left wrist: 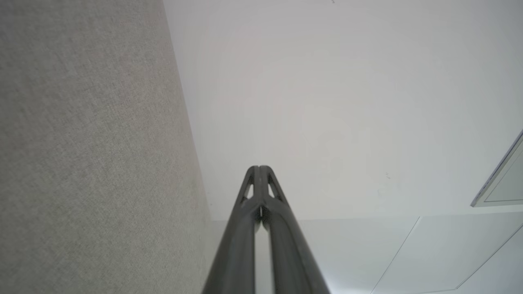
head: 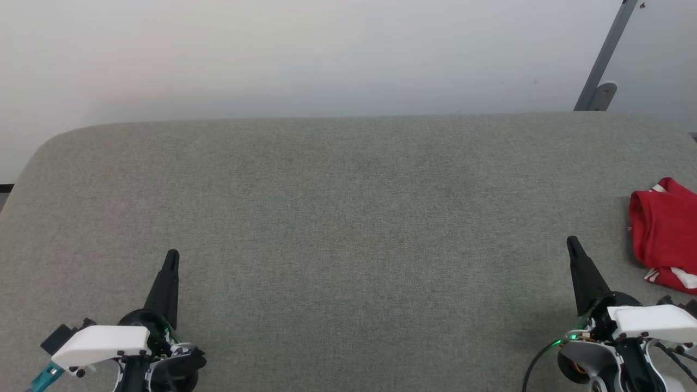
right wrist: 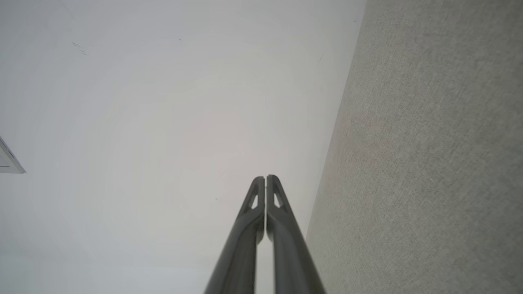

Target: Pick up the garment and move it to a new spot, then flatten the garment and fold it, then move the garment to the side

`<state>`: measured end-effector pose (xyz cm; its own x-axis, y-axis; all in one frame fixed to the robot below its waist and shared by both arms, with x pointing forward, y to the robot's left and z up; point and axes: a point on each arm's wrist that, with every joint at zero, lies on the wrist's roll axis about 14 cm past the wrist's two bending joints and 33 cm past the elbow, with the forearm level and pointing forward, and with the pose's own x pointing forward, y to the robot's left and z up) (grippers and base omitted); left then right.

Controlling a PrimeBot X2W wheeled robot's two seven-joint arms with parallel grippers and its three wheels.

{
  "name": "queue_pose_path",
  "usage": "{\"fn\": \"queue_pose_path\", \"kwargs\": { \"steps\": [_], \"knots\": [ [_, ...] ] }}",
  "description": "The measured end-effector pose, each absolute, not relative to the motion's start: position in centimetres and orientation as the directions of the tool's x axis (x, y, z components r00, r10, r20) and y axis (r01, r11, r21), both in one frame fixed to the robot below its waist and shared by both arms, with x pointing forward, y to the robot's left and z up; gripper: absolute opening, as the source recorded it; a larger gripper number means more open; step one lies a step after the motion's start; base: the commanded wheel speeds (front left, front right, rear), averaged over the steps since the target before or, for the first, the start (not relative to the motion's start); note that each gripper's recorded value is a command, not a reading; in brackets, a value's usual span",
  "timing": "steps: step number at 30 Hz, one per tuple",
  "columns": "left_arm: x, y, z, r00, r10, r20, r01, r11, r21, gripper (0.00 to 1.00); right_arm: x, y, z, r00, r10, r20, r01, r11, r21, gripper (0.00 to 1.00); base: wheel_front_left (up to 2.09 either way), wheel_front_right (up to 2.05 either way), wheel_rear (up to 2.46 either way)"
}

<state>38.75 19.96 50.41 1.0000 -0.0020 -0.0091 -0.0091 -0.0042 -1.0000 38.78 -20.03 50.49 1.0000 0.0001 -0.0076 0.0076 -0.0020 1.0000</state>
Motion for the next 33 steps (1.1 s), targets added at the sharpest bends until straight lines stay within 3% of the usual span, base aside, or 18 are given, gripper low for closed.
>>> {"fn": "queue_pose_path", "kwargs": {
  "steps": [33],
  "knots": [
    [38.75, 19.97, 50.4, 1.0, -0.001, -0.009, -0.009, -0.005, -1.0, 0.0, 38.78, -20.03, 50.48, 1.0, 0.001, -0.008, 0.008, -0.003, 1.0, 0.0, 0.0, 0.0, 0.0]
  ]
}}
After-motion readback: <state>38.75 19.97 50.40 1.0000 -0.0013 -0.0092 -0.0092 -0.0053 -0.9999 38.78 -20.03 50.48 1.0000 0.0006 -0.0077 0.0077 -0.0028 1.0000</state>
